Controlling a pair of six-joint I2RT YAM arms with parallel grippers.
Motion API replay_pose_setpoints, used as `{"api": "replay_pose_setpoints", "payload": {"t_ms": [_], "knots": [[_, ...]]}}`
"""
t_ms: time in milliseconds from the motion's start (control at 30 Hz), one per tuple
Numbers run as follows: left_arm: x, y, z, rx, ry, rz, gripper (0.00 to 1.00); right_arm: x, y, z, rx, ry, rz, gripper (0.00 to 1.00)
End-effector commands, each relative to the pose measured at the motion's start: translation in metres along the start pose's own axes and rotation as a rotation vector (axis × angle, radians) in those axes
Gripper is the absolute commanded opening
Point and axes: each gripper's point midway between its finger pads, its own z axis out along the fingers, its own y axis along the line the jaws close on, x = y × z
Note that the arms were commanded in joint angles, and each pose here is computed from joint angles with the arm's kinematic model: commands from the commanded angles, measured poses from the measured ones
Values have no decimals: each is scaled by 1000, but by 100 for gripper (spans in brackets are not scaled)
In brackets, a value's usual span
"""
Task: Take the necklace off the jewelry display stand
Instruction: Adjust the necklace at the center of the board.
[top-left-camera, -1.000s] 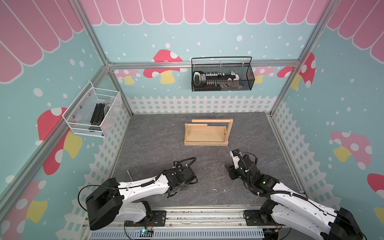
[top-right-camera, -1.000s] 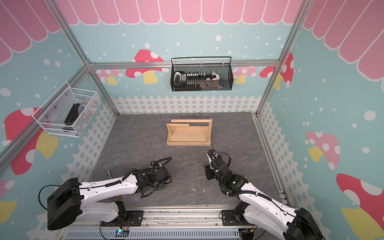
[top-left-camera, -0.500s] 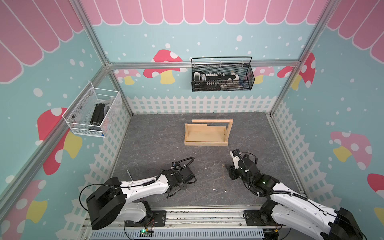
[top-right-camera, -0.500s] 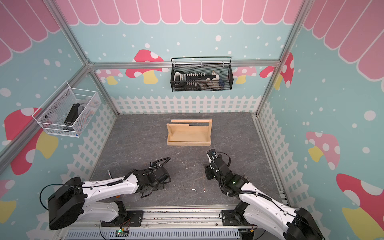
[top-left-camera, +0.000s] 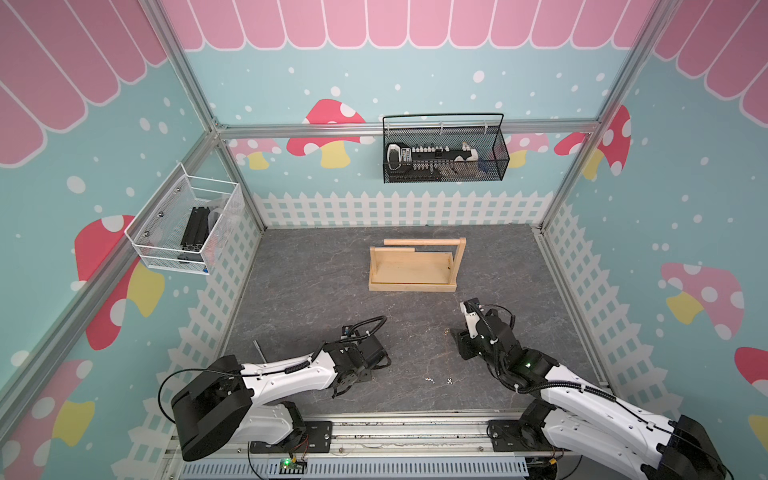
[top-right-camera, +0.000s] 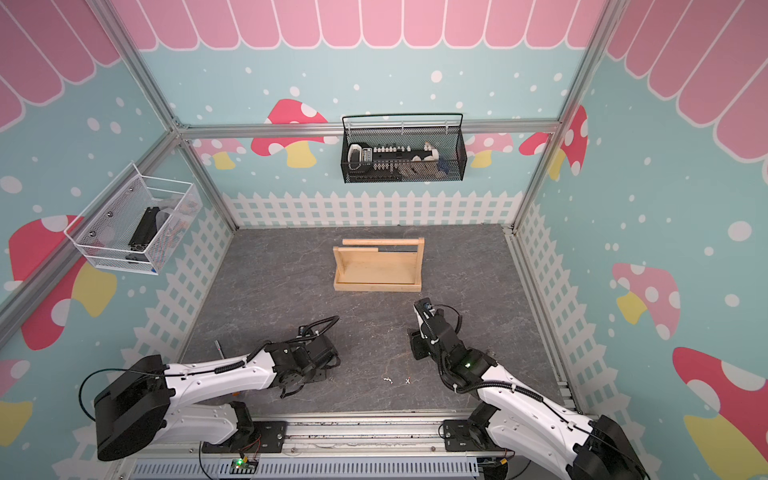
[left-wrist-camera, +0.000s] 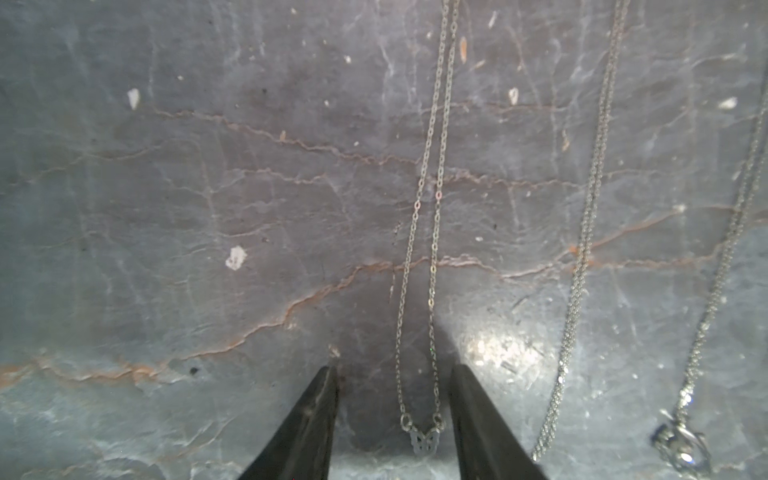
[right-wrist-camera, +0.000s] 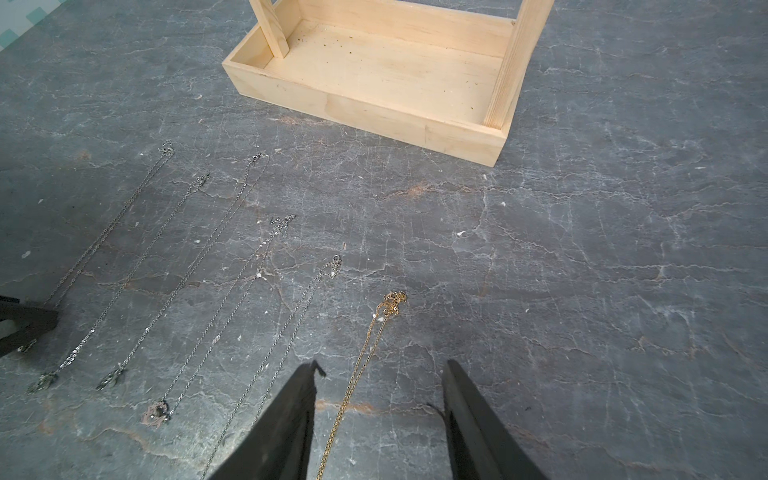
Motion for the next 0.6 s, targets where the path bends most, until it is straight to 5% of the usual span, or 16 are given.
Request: {"api": "replay_pose_setpoints", "payload": {"t_ms": [0, 567], "knots": [[12, 15, 4, -31, 37, -22, 45, 4, -3, 1, 14, 7, 8, 51], [20, 27, 4, -45, 46, -24, 45, 4, -4, 0, 14, 4, 9, 51]]}}
